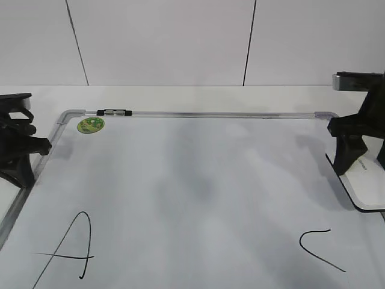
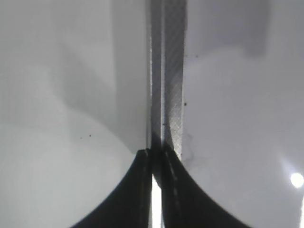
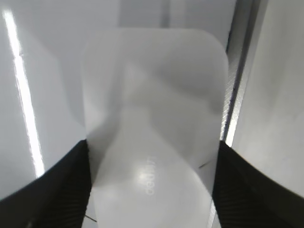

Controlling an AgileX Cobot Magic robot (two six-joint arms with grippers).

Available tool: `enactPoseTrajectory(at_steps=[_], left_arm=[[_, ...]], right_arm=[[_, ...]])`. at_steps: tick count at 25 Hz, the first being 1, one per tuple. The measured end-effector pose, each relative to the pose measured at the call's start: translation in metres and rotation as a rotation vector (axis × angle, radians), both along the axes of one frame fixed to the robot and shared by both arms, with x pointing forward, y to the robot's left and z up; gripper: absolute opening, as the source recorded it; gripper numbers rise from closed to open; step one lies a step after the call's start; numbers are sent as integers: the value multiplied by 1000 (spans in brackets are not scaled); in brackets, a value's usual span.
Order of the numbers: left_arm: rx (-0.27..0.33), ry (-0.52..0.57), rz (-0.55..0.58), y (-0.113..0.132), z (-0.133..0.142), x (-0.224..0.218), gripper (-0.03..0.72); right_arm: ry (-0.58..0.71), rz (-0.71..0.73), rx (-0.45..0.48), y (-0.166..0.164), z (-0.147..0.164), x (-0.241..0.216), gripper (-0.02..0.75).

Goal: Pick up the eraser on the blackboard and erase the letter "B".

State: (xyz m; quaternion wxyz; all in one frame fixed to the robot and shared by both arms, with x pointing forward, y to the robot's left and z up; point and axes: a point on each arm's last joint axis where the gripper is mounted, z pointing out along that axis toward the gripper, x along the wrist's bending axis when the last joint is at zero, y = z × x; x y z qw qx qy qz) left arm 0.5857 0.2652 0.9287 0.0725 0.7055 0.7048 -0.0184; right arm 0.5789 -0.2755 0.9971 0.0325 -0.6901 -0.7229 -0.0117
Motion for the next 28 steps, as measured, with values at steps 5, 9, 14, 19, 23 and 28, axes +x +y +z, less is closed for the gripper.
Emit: enactPoseTrajectory(at_steps=[5, 9, 14, 19, 23, 28], left_arm=[[-1, 0, 1, 0, 0, 0, 17], [-1, 0, 1, 0, 0, 0, 17], [-2, 0, 1, 0, 0, 0, 17], [-2, 0, 0, 0, 0, 0, 17], [-2, 0, 0, 0, 0, 0, 17], [-2, 2, 0, 0, 0, 0, 17]], right_arm=[[-29, -11, 1, -9, 0, 3, 527], [-39, -7, 1, -11, 0, 4, 527], [-16, -8, 0, -11, -9, 7, 527], [-5, -10, -1, -12, -22, 12, 527], [-13, -10, -1, -12, -23, 13, 527], [-18, -13, 3, -11, -23, 14, 527]])
